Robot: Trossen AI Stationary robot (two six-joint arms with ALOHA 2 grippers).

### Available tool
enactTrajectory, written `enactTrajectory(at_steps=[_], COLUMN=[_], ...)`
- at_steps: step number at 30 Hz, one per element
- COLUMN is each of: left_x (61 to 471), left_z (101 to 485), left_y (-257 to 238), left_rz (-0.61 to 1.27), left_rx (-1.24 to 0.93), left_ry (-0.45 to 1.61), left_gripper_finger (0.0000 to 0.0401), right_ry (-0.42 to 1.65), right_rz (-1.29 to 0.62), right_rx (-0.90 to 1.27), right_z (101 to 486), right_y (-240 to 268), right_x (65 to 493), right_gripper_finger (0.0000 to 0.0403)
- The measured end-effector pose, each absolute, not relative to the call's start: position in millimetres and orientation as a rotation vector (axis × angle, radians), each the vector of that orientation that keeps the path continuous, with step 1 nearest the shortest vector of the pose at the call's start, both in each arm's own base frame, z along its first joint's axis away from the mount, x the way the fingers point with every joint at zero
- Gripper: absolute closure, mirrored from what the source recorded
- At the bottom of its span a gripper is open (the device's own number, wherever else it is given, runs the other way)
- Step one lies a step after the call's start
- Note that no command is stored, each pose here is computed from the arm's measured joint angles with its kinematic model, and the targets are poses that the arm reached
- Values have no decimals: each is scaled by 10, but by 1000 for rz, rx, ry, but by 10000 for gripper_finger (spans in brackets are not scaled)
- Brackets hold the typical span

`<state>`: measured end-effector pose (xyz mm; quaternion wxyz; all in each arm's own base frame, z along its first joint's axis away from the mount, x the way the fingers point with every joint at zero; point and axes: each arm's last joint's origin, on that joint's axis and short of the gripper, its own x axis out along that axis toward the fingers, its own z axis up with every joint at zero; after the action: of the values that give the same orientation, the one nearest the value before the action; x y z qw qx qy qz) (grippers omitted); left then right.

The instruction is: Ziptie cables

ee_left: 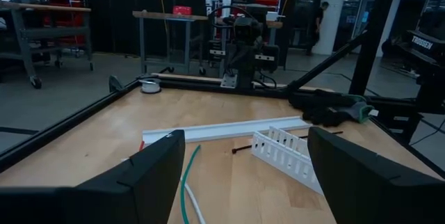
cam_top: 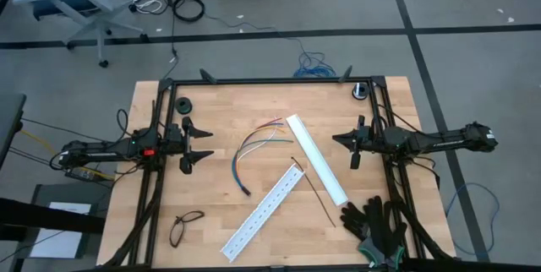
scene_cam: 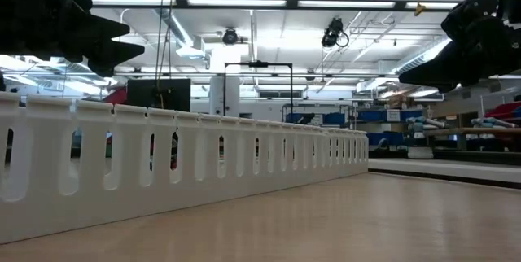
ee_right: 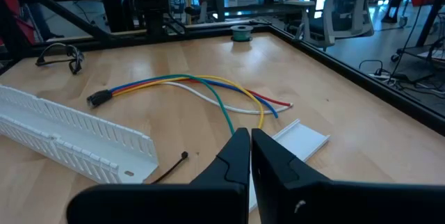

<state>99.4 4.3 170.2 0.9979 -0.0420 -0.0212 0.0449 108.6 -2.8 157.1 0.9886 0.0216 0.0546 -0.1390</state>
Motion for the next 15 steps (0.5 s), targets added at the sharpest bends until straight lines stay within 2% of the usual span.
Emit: enactTrajectory(at_steps=[15], left_x=[994], left_z=[1702], left_y=[45], left_rz=[95], left_rx=[-84], left_ry=[-43], left_gripper_finger=[121], right_ry=[110], right_rz=[-279], right_rx=[42], right_z=[1571], right_y=[-28], right_x=[1087], right_gripper_finger=[401])
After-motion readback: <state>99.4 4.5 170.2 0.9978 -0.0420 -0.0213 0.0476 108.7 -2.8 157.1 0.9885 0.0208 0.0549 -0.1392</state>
